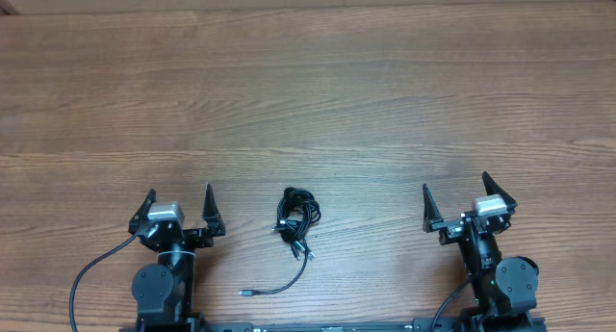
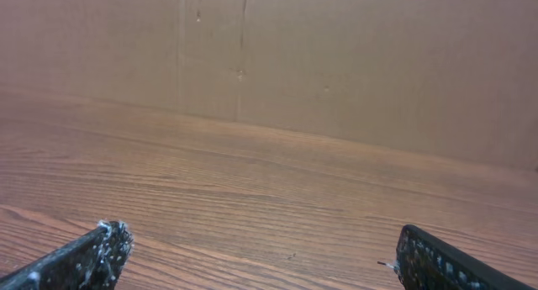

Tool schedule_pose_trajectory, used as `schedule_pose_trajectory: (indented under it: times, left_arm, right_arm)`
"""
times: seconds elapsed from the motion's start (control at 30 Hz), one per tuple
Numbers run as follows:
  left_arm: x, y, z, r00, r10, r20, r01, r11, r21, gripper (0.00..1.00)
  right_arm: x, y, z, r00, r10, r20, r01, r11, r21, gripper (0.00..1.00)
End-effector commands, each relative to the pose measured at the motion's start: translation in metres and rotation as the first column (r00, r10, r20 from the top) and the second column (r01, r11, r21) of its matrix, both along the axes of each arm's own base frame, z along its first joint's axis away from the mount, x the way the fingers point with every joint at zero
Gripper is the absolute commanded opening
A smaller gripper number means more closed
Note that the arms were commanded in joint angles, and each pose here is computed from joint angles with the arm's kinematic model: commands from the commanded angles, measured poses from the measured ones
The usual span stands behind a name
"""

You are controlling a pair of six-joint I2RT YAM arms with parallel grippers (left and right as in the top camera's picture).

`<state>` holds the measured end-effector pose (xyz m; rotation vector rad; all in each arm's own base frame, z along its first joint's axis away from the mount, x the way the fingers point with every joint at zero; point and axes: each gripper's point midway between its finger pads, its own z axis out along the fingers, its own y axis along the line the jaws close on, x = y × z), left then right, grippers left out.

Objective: Untangle cables

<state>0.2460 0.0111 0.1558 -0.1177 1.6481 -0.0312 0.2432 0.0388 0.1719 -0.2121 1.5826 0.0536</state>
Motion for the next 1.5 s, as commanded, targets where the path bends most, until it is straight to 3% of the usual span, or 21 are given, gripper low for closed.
schedule_pose_trajectory:
  times: [0.0, 1.47]
  left_arm:
    - [0.0000, -0.0030, 0.0001, 1.000, -0.016, 0.003, 0.016, 1.000, 0.019, 1.00]
    - [-0.0005, -0.0016, 0.0021, 1.000, -0.008, -0.002, 0.008, 1.000, 0.020, 1.00]
  right_arm:
    - [0.0006, -0.0023, -0.0023, 1.000, -0.012, 0.002, 0.012, 1.000, -0.004, 1.00]
    - [0.0006, -0.0023, -0.0023, 1.000, -0.012, 0.002, 0.012, 1.000, -0.004, 1.00]
